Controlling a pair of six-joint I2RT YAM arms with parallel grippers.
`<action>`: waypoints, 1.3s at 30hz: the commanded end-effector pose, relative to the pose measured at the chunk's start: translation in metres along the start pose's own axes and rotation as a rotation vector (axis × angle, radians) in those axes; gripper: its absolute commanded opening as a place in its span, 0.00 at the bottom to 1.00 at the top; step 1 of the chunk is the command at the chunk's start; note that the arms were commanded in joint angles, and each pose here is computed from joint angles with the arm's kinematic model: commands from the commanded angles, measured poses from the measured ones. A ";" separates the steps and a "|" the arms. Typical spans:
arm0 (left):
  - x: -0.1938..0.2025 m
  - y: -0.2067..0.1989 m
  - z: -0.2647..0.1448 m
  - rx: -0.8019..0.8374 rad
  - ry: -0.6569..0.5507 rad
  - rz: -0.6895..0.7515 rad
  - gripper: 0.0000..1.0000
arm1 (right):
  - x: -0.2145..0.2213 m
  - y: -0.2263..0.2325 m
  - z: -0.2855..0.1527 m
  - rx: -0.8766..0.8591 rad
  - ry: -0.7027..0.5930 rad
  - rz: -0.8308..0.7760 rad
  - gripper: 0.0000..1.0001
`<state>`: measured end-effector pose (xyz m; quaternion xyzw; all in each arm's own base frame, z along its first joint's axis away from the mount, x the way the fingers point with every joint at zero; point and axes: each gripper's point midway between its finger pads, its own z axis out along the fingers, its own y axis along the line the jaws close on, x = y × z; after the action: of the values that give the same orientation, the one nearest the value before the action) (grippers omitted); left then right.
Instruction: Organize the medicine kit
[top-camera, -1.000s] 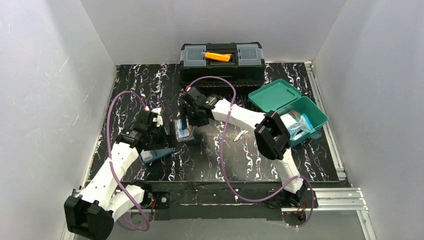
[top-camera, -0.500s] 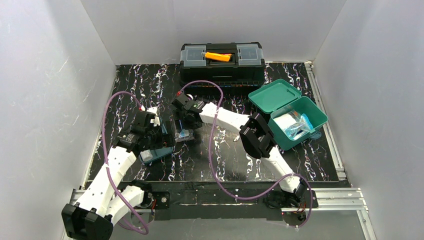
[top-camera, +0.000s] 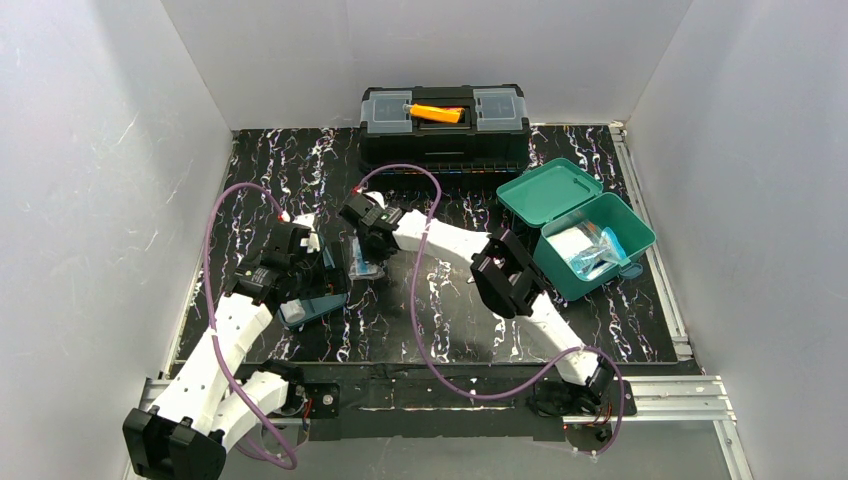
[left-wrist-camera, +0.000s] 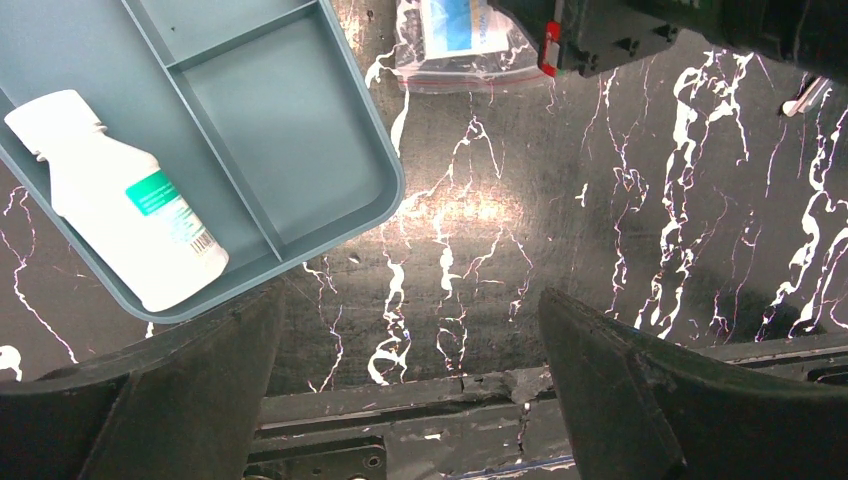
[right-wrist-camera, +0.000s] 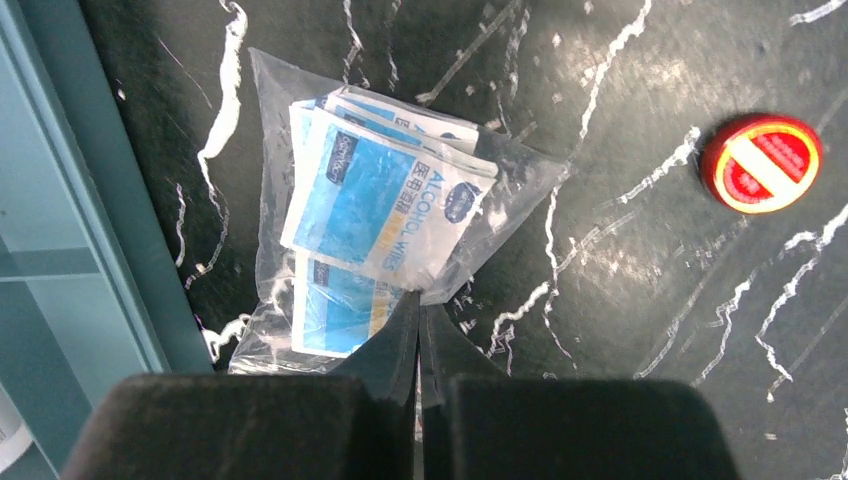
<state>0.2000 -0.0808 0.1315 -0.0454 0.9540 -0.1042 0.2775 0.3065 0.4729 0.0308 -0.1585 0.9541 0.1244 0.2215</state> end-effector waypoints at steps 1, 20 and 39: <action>-0.005 -0.002 -0.008 0.005 -0.015 0.008 0.98 | 0.014 -0.015 -0.009 0.048 -0.005 -0.027 0.01; -0.003 0.003 -0.004 -0.030 0.002 0.006 0.98 | -0.010 -0.054 -0.153 0.006 -0.247 0.025 0.01; 0.001 0.004 0.003 -0.043 0.039 0.007 0.98 | 0.001 -0.224 -0.295 0.173 -0.526 0.294 0.01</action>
<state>0.2011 -0.0770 0.1223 -0.0488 0.9605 -0.0862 0.2599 0.2694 0.2227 0.2349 -0.0081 0.8960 0.1327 0.4237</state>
